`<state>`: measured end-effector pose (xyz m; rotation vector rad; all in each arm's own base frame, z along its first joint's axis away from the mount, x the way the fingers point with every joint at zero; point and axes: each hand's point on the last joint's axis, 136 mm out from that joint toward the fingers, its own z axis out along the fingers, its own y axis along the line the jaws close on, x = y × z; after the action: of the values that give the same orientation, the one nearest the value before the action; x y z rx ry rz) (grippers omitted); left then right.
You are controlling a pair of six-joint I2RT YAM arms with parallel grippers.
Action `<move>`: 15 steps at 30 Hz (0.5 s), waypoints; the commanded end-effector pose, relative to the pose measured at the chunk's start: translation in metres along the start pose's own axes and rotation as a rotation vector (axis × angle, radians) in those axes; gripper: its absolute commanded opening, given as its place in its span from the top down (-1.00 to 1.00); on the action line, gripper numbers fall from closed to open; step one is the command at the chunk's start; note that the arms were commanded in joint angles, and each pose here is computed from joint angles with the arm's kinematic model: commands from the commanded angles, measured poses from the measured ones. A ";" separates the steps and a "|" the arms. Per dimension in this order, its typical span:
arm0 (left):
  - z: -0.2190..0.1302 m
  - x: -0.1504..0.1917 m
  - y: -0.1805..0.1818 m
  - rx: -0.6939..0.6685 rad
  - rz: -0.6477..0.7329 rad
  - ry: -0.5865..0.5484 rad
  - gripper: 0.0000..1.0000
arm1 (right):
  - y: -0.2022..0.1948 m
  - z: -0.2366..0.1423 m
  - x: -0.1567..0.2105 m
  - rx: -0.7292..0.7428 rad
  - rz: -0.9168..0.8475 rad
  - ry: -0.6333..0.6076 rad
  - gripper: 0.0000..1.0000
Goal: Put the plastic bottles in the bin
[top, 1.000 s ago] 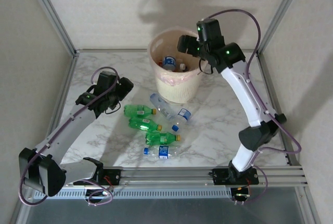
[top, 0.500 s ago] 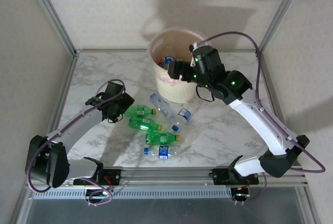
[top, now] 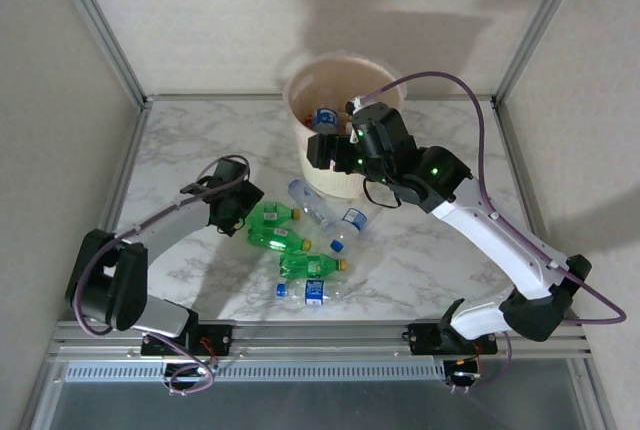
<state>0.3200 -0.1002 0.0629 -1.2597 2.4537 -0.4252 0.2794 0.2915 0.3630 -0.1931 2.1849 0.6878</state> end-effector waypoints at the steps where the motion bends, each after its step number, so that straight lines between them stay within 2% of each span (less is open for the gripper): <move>1: 0.006 -0.004 -0.009 0.012 -0.041 -0.005 -0.71 | 0.002 -0.006 -0.004 -0.002 0.015 -0.038 -0.71; 15: 0.031 0.000 -0.010 -0.029 -0.045 0.028 -0.58 | -0.006 -0.002 0.001 0.026 0.016 -0.036 -0.71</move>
<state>0.3306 -0.1068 0.0352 -1.2894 2.5004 -0.3965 0.2819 0.2902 0.3545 -0.1760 2.1894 0.6658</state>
